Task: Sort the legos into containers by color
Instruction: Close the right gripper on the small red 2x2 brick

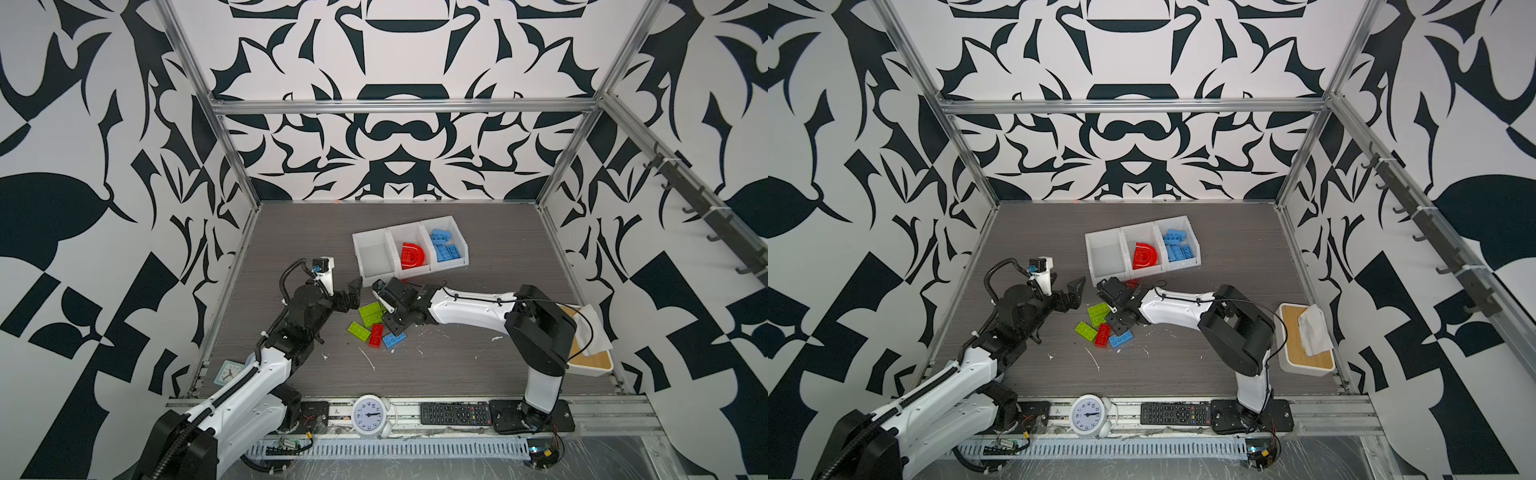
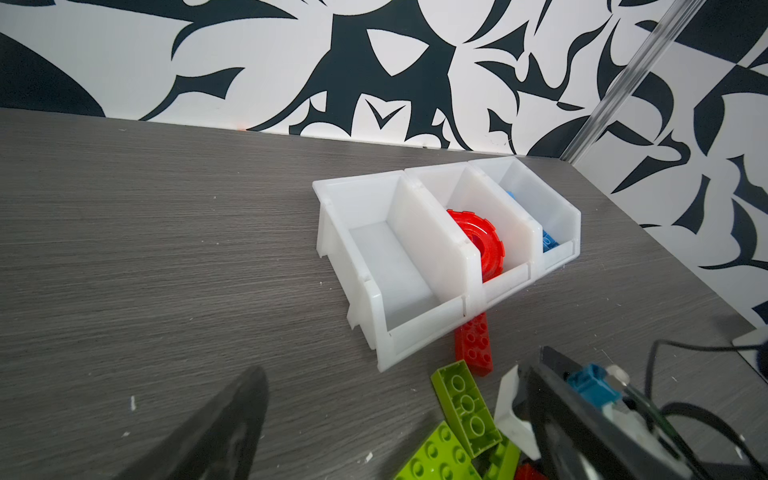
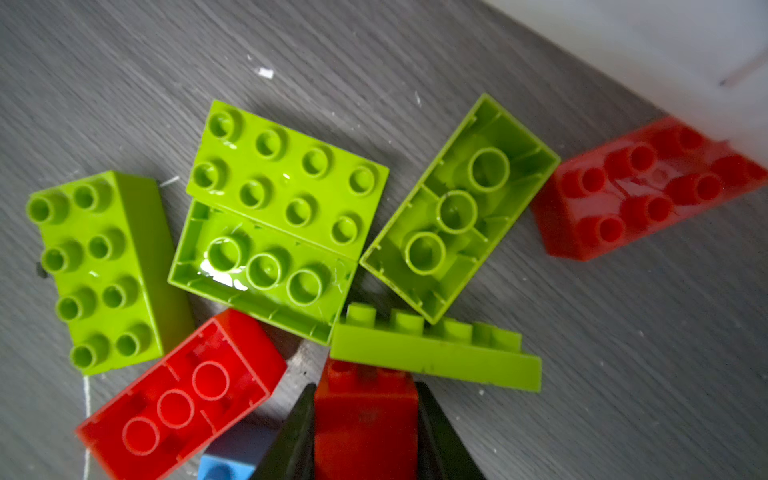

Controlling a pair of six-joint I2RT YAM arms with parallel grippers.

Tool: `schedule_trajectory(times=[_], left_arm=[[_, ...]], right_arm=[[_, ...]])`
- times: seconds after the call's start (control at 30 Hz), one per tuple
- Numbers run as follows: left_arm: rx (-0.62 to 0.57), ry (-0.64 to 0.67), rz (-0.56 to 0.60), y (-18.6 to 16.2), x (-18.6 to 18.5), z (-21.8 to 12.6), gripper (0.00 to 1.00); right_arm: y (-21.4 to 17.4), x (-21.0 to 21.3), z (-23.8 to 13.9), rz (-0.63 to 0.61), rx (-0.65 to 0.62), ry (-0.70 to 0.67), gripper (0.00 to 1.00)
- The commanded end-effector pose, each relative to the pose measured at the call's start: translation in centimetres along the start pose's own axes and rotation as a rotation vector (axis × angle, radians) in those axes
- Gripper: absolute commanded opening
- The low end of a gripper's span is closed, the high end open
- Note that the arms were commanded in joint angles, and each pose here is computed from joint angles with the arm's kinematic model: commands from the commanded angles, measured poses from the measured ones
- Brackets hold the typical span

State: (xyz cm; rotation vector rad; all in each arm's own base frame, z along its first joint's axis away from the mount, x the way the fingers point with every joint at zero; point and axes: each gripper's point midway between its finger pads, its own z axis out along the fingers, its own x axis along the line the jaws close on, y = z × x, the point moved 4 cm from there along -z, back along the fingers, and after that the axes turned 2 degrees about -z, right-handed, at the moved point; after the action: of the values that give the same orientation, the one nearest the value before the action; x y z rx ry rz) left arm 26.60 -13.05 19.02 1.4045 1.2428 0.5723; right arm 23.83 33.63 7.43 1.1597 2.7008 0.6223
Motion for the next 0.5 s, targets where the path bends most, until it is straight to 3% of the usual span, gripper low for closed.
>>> schedule_trajectory(times=[0.0, 0.47], left_arm=[[-0.007, -0.001, -0.005, -0.1, 0.0, -0.2, 0.99], [-0.006, -0.033, -0.010, -0.2, -0.4, -0.1, 0.99]], right_arm=[[0.6, 0.3, -0.9, 0.021, -0.051, 0.015, 0.36], [-0.6, -2.0, -5.6, 0.101, -0.139, 0.005, 0.25]])
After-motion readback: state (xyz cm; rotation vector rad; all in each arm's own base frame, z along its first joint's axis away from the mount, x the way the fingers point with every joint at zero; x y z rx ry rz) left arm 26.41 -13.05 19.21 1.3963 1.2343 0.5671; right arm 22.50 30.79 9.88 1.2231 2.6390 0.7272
